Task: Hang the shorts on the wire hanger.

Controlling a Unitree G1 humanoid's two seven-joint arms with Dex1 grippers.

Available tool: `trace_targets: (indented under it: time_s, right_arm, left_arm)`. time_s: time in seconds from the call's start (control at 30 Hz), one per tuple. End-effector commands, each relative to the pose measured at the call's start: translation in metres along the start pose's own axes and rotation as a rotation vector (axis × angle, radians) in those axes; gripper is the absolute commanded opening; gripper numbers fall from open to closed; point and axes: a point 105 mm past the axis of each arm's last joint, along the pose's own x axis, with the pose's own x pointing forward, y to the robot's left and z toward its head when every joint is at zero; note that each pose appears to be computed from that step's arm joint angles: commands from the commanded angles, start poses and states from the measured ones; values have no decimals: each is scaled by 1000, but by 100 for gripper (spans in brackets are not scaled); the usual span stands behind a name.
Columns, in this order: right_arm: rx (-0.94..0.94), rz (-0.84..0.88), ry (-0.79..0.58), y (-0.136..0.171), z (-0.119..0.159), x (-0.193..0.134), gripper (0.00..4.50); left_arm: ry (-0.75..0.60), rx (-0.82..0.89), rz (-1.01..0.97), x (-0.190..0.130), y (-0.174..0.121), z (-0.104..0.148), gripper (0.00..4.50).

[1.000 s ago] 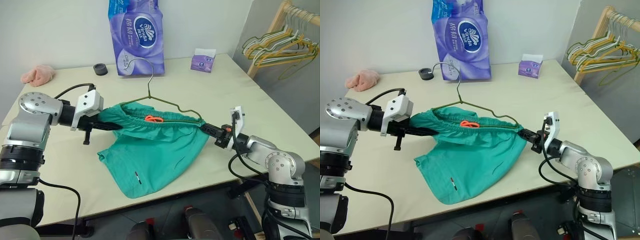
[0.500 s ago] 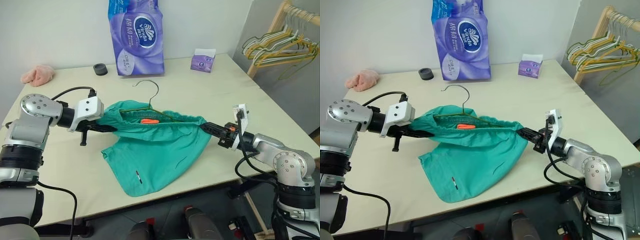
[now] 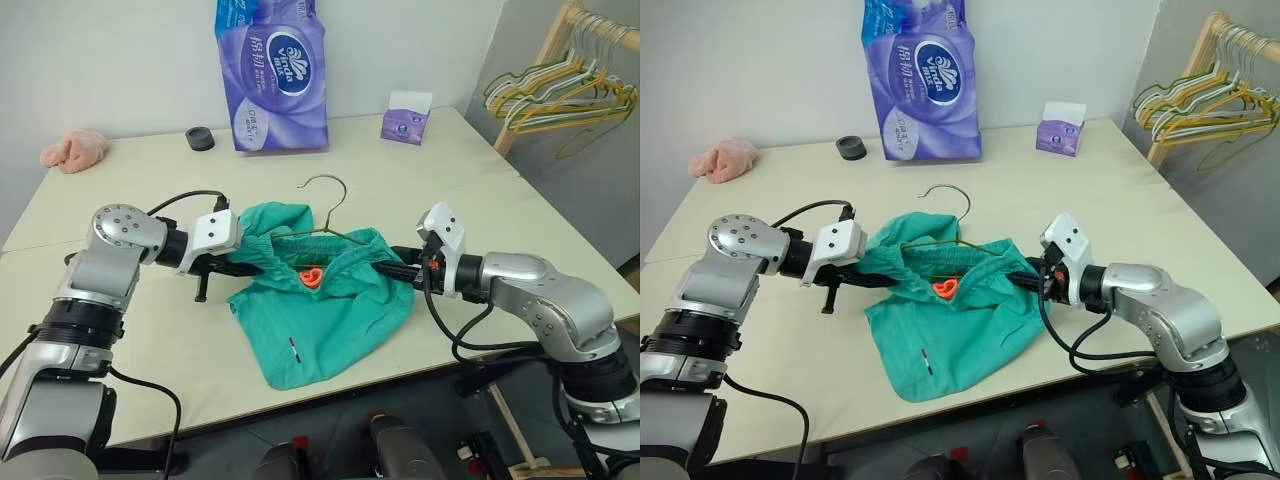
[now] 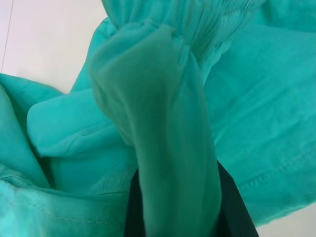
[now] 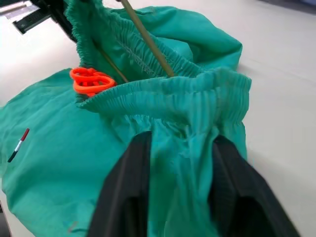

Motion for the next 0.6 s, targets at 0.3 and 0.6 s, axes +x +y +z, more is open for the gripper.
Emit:
trace_targets:
  time_s: [0.3,0.6]
  right_arm:
    - [-214,-89,169,-20,-19,-14,328]
    - [-248,55,194,-16,-20,16,328]
  left_arm:
    - [-29,48,-9,1,0,14,0]
    - [-37,53,-20,5,-2,17,0]
